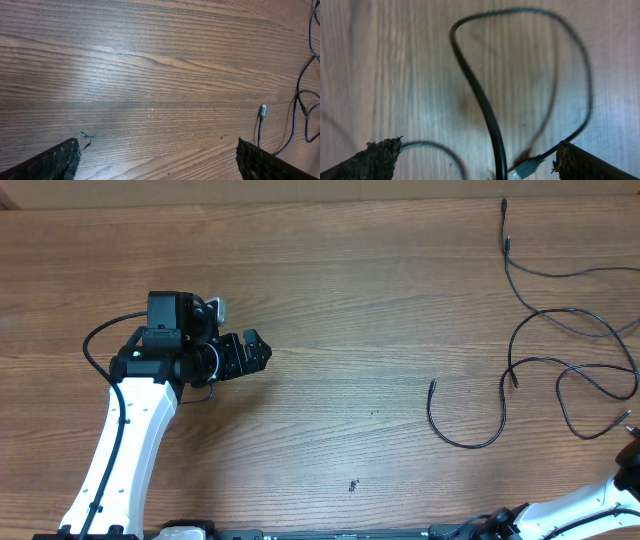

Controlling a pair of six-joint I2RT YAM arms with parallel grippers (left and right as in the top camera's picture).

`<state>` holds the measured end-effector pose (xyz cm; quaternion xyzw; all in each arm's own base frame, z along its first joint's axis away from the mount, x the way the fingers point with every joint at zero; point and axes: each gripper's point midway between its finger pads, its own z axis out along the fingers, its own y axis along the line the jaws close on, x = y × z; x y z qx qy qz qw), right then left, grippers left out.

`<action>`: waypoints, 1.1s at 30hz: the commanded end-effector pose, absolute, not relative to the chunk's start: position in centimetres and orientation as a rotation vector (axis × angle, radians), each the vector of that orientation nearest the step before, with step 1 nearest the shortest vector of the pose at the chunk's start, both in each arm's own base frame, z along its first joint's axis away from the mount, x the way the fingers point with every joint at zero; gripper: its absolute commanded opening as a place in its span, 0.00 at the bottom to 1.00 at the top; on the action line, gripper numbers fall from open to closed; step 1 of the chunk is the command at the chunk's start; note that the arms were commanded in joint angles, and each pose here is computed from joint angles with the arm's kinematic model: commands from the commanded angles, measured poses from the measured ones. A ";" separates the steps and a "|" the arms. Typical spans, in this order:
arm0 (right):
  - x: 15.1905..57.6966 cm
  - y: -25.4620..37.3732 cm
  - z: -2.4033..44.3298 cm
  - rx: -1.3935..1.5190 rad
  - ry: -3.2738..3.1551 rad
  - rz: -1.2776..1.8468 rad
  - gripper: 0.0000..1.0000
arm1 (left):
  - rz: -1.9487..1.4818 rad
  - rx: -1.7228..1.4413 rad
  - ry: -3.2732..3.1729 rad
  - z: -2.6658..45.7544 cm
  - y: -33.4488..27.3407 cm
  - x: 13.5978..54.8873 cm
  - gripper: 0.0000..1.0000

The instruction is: Untangle cables

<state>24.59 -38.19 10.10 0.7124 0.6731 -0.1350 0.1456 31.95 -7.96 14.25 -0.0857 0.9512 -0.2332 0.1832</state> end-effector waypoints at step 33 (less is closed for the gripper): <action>29.3 -12.1 32.2 0.903 2.240 0.295 1.00 | -0.648 -0.217 2.678 14.3 -7.9 32.1 1.00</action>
